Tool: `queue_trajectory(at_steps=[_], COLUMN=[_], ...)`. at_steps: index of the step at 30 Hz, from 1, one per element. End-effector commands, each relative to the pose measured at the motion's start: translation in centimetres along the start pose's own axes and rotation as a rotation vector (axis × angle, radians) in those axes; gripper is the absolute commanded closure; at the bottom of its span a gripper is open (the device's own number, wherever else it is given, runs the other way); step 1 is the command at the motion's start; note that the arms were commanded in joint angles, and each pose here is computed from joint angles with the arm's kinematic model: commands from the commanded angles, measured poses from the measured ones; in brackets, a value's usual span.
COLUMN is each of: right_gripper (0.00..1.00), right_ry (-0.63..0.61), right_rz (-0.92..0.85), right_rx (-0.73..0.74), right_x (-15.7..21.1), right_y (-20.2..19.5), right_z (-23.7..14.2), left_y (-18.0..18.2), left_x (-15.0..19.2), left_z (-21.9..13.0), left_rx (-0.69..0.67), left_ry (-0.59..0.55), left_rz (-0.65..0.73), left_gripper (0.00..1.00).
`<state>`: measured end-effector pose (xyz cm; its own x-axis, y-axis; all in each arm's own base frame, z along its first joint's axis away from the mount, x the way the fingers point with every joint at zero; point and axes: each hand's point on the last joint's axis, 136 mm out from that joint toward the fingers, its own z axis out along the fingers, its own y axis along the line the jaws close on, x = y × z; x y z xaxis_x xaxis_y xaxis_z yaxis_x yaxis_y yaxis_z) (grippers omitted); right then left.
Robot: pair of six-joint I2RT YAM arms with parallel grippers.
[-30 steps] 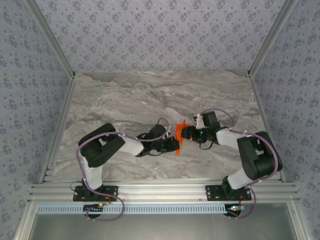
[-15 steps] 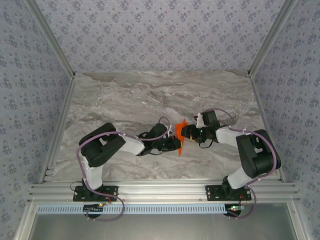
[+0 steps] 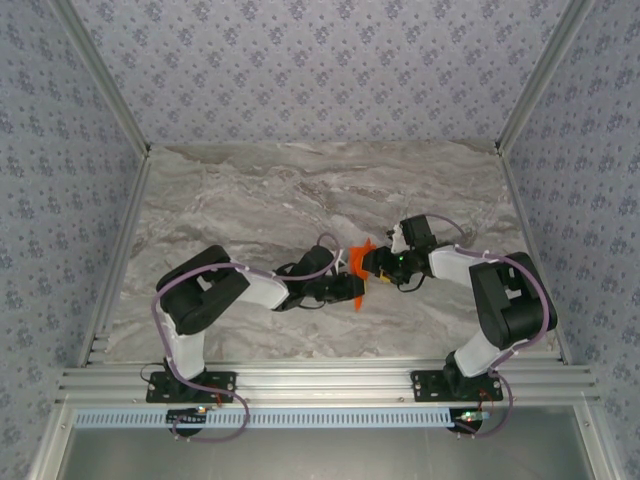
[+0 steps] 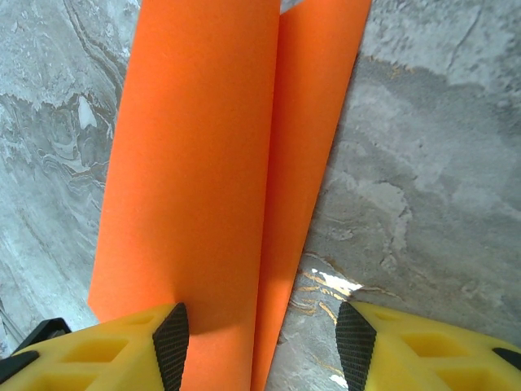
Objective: Fold a paper plane with a square sheet of paper (fold left side to right side)
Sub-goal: Fold the wing for the fifth time at the center of the table.
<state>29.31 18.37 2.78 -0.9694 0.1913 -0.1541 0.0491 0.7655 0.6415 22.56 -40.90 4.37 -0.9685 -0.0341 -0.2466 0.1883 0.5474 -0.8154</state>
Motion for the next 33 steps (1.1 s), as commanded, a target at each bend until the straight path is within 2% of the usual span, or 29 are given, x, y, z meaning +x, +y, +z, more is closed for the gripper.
queue_trajectory(at_steps=[1,7,13,24,28,33], right_gripper=[0.43,0.43,0.43,0.43,0.43,0.43], right_ry=[0.018,0.020,0.021,0.028,0.029,0.030], right_rz=[-0.009,-0.012,-0.018,-0.020,-0.021,-0.022], right_rx=[0.092,0.092,0.096,0.100,0.101,0.102], right_x=[0.8,0.8,0.7,0.8,0.8,0.9], right_y=[-2.6,-2.6,-2.5,-2.7,-2.7,-2.7], right_z=[1.9,1.8,1.8,1.8,1.8,1.8], left_y=[-1.5,-0.6,0.4,0.1,-0.1,-0.2], left_x=[-1.5,-3.8,-5.7,-6.6,-6.8,-7.1], left_z=[-1.7,-3.5,-3.6,-1.7,-1.0,-0.3], left_rx=[0.032,0.012,0.004,0.033,0.041,0.046], left_ry=[-0.044,-0.095,-0.110,-0.080,-0.068,-0.058], left_rz=[0.027,0.004,-0.021,-0.022,-0.023,-0.021], left_gripper=[0.64,0.55,0.55,0.55,0.57,0.66])
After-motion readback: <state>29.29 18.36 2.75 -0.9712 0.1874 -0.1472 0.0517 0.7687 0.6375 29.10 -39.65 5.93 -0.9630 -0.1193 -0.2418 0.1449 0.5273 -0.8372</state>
